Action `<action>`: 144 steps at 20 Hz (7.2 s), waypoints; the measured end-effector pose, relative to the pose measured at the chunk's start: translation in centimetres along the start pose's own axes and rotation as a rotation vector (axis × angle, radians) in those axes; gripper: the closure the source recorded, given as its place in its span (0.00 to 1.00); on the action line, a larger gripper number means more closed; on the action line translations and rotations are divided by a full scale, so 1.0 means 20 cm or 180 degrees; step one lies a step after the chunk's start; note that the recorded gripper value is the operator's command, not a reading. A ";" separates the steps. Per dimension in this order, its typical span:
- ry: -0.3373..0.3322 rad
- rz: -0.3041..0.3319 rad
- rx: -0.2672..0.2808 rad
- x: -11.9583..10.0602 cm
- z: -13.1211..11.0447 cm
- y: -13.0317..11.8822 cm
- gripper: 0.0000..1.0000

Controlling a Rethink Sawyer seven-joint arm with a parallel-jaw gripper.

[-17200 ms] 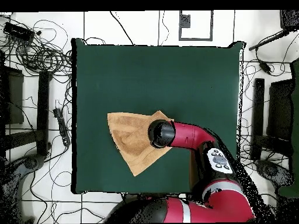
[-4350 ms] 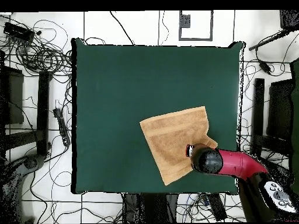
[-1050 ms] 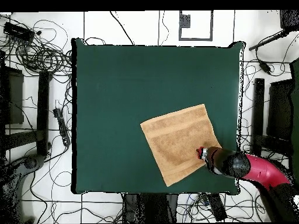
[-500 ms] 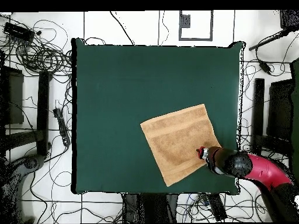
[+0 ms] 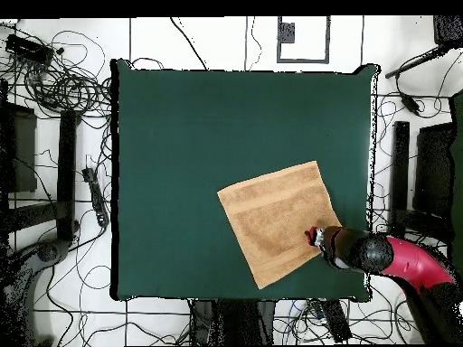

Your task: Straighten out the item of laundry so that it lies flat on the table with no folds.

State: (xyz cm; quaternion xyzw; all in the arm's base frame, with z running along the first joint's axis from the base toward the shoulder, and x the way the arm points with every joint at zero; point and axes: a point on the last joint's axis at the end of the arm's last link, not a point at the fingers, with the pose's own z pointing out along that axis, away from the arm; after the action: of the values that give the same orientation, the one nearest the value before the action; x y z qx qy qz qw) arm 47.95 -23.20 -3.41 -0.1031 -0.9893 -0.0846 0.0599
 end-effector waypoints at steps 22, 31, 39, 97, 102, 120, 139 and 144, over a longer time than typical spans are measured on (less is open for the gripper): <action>0.0228 -0.0398 0.0172 -0.04 0.00 0.03 0.00; 0.0127 -0.0696 0.0767 -0.04 -0.11 0.00 0.00; -0.0072 -0.0662 0.1152 -0.07 -0.23 -0.14 0.00; -0.0077 -0.0342 0.1491 -0.42 -0.05 -0.18 0.00; -0.0077 -0.0327 0.1487 -0.42 -0.05 -0.18 0.00; -0.0076 -0.0225 0.1438 -0.42 -0.05 -0.19 0.00; -0.0188 0.0015 0.1132 -0.47 -0.08 -0.03 0.00; -0.0325 -0.0016 0.1076 -0.51 -0.11 0.05 0.00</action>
State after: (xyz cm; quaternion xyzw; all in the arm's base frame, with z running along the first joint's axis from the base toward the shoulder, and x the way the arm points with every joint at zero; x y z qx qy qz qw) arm 58.32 -24.63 -2.40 -0.0931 -0.9914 0.0881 0.0260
